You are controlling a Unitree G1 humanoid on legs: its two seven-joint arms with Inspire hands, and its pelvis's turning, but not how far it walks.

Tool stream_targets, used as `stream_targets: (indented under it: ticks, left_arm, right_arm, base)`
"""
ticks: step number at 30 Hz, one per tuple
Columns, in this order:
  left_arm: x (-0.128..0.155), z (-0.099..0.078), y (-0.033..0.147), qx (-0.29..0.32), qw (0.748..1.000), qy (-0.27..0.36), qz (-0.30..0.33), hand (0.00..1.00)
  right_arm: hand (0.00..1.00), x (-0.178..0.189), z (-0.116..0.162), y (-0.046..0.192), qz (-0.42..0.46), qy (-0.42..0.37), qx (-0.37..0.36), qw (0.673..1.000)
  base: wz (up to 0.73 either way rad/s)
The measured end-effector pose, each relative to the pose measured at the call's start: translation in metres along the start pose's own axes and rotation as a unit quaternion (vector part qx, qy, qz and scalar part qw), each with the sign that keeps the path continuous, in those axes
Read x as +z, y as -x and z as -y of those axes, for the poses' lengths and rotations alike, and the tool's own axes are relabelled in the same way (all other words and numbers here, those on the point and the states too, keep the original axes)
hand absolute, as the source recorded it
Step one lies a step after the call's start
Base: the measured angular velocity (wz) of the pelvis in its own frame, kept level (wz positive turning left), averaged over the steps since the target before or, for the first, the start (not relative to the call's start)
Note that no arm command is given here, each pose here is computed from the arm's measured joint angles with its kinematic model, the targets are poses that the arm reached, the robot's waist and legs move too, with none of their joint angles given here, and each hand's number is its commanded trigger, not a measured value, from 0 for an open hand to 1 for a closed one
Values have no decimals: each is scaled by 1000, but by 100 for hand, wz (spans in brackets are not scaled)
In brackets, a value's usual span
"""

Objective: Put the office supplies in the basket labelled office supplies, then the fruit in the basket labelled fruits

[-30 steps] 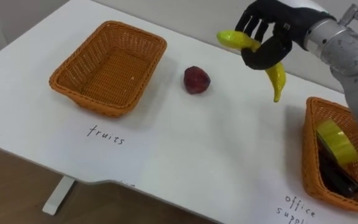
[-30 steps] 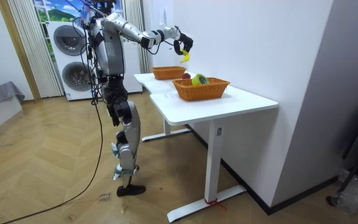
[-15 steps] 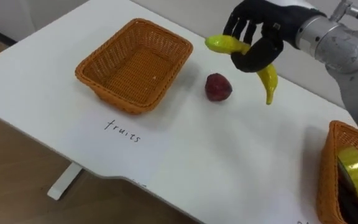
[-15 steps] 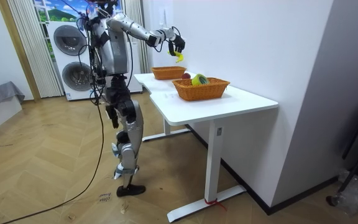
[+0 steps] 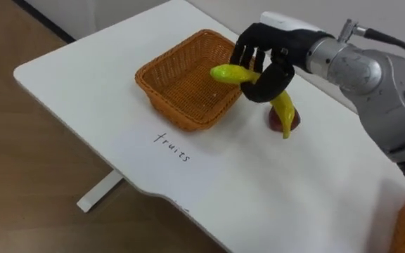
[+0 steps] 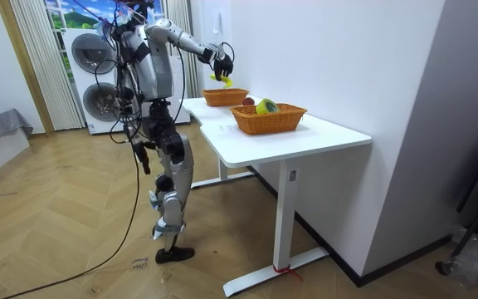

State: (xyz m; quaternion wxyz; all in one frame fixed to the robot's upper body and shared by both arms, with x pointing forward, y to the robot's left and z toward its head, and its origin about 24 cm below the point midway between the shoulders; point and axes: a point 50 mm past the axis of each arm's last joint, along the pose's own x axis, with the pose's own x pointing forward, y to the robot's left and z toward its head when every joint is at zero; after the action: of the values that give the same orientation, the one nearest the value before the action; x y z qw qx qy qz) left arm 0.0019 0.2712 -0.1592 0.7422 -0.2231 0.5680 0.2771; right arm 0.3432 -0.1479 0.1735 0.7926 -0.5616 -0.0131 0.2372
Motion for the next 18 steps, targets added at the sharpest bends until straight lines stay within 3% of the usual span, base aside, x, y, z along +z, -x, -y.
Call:
stream_targets:
  ticks: [11,18]
  left_arm:
    - [-2,-5,2,-10,1000,8,-1,0]
    - [-10,-8,3,-4,1000,12,-9,0]
  right_arm:
    - [100,18,-10,-13,26,-18,-25,999]
    - [100,19,-5,-12,21,15,-56,998]
  base:
    - [18]
    - [17]
